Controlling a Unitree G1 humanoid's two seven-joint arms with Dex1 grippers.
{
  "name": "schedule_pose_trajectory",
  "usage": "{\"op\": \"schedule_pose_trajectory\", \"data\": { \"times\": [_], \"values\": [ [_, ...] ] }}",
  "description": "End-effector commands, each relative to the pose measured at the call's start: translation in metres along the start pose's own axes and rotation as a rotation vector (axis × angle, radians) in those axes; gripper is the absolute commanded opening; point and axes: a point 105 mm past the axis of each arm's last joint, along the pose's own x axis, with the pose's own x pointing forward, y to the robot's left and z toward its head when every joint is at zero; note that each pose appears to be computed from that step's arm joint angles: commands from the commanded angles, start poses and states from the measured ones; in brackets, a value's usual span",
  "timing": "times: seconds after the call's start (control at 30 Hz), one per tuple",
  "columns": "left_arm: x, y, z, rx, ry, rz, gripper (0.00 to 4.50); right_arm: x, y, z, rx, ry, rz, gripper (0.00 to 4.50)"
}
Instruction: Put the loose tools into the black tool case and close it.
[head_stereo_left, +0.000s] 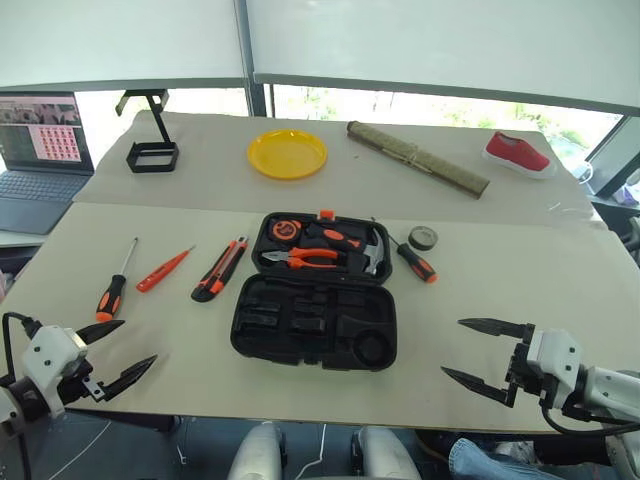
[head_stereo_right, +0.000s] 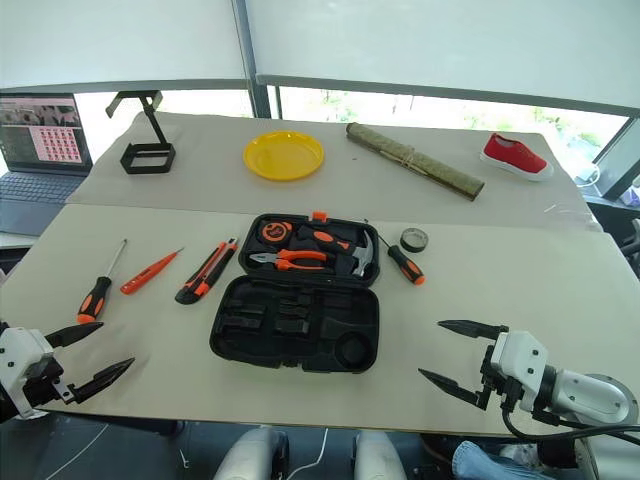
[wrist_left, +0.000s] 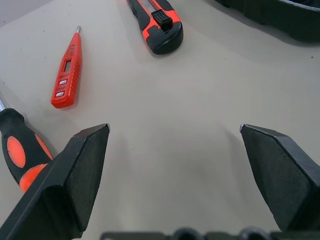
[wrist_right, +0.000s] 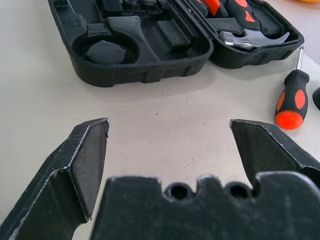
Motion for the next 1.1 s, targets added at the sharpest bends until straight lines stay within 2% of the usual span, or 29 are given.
{"op": "schedule_pose_trajectory", "data": {
  "times": [0.03,0.1,0.17,0.23,0.33,0.47,0.57,0.67,0.8,0.97,1.1],
  "values": [
    [-0.001,0.005,0.008,-0.035,-0.029,0.003,4.50,0.003,-0.003,0.014,-0.059,-0.073,0.004,4.48],
    [-0.006,0.017,0.013,-0.136,-0.064,0.052,4.50,0.010,-0.001,0.025,-0.070,-0.158,0.011,4.48],
    [-0.016,0.038,0.017,-0.183,-0.112,0.204,4.50,0.015,-0.001,0.045,-0.060,-0.292,-0.006,4.48],
    [-0.033,0.050,0.009,-0.220,-0.109,0.366,4.50,0.024,-0.002,0.064,-0.025,-0.402,-0.051,4.48],
    [-0.053,0.050,-0.013,-0.298,-0.045,0.507,4.50,0.029,-0.001,0.088,0.014,-0.530,-0.062,4.48],
    [-0.087,0.046,-0.046,-0.514,0.037,0.694,4.50,0.036,0.013,0.108,-0.051,-0.627,-0.021,4.48],
    [-0.089,0.045,-0.045,-0.587,0.035,0.696,4.50,0.039,0.020,0.109,-0.092,-0.638,0.003,4.48],
    [-0.083,0.051,-0.038,-0.621,0.043,0.677,4.50,0.041,0.022,0.110,-0.105,-0.647,0.009,4.48],
    [-0.043,0.068,0.004,-0.668,0.091,0.467,4.50,0.046,0.032,0.123,-0.087,-0.679,0.073,4.48],
    [-0.006,0.086,0.020,-0.650,0.196,0.412,4.50,0.053,0.034,0.130,-0.090,-0.700,0.083,4.48],
    [0.017,0.092,0.012,-0.627,0.297,0.421,4.50,0.058,0.032,0.131,-0.102,-0.706,0.076,4.48]
  ]
}}
